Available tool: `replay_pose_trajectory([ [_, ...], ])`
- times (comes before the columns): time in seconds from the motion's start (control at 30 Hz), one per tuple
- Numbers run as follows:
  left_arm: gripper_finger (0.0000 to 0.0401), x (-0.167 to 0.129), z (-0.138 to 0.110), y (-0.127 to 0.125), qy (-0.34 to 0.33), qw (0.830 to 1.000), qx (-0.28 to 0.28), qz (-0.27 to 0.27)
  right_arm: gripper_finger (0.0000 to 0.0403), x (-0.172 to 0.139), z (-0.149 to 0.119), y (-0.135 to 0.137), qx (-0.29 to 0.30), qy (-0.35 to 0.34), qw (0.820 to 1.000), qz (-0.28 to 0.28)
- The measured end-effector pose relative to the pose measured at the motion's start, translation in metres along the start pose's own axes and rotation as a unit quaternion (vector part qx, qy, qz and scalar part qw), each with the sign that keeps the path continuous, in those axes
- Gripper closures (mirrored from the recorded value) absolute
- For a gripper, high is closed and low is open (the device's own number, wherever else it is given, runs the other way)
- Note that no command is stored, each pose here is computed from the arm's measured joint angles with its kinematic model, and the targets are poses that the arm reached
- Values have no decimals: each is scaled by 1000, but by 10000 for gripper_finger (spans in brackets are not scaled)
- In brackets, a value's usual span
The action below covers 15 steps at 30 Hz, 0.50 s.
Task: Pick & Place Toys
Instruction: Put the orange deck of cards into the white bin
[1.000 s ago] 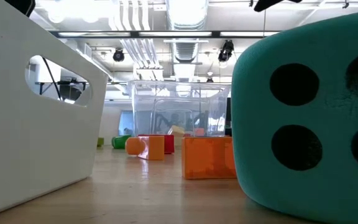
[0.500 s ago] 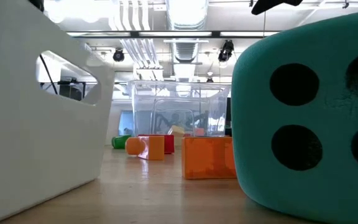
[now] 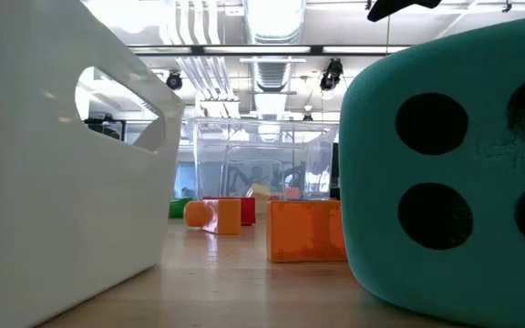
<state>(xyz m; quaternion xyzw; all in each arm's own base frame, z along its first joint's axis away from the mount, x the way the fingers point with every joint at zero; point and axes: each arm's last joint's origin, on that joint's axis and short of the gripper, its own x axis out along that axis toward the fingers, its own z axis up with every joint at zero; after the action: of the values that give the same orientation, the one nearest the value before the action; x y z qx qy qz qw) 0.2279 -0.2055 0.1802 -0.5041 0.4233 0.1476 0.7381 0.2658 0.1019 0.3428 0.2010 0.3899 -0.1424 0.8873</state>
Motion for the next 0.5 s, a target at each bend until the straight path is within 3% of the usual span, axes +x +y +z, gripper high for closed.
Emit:
replay_pose_trajectory([
  [0.27,338,-4,0,-12,1,998,59,-19,18,0,0,0,0,0,1000,0],
  [0.5,338,-5,-1,-13,12,983,183,-22,18,0,0,0,-4,0,1000,0],
])
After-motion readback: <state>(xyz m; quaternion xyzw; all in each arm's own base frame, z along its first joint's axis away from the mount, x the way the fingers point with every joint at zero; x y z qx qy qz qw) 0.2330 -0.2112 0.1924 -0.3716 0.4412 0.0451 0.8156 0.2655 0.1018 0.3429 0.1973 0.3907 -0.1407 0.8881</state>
